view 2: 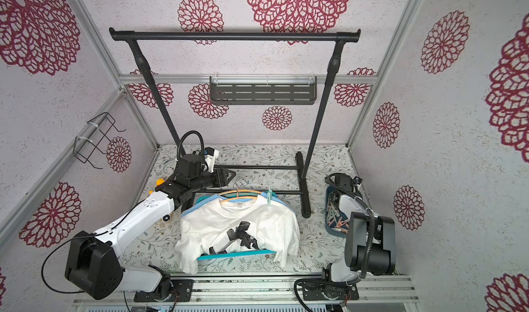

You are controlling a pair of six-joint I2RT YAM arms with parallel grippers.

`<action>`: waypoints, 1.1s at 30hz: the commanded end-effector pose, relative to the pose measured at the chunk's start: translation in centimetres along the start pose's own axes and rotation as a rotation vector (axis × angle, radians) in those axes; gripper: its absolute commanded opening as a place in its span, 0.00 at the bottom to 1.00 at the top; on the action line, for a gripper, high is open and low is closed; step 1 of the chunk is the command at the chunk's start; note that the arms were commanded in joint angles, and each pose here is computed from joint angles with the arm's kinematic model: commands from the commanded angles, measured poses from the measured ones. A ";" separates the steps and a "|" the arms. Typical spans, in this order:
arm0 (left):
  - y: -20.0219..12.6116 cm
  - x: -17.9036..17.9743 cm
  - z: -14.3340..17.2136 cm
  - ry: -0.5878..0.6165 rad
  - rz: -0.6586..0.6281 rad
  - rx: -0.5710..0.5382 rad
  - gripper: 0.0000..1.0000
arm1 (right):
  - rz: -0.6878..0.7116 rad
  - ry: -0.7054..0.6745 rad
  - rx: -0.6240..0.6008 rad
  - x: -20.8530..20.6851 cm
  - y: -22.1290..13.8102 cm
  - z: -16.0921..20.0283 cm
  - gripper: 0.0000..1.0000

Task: Use clothespins to secure the t-shirt on both sides of the hanger
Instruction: Place the hanger in the basket.

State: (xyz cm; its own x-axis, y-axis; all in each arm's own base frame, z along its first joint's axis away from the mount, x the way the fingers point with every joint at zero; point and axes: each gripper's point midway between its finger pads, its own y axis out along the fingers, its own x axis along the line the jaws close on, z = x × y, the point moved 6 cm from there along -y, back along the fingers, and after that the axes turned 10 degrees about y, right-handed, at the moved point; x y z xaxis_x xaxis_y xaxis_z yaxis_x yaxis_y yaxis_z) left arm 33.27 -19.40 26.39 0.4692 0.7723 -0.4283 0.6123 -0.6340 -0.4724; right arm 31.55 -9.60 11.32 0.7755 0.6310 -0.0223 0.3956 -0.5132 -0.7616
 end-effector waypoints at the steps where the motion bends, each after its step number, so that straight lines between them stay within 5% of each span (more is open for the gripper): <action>1: -1.8 -0.1 -0.5 0.012 -0.060 -0.009 0.51 | -0.006 0.004 -0.045 0.6 0.0 -1.3 0.44; 13: -3.8 -0.2 -0.6 0.030 -0.134 -0.029 0.52 | -0.078 -0.022 -0.051 1.1 -1.1 -1.5 0.49; 24: -2.4 -1.1 -0.2 0.048 -0.120 0.035 0.51 | -0.084 -0.026 -0.022 1.6 -0.4 -1.6 0.41; 33: -2.6 -1.2 0.1 0.080 -0.129 0.065 0.50 | -0.210 0.101 0.076 -0.4 -0.5 -1.1 0.31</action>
State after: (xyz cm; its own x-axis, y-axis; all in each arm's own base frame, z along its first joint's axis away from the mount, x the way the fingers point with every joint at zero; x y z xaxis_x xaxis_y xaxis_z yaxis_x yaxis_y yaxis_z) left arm 31.14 -18.65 27.61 0.4249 0.8442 -0.3267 0.6292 -0.5349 -0.5639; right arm 32.40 -9.67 11.67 0.7250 0.6811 0.1027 0.4788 -0.3911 -0.7860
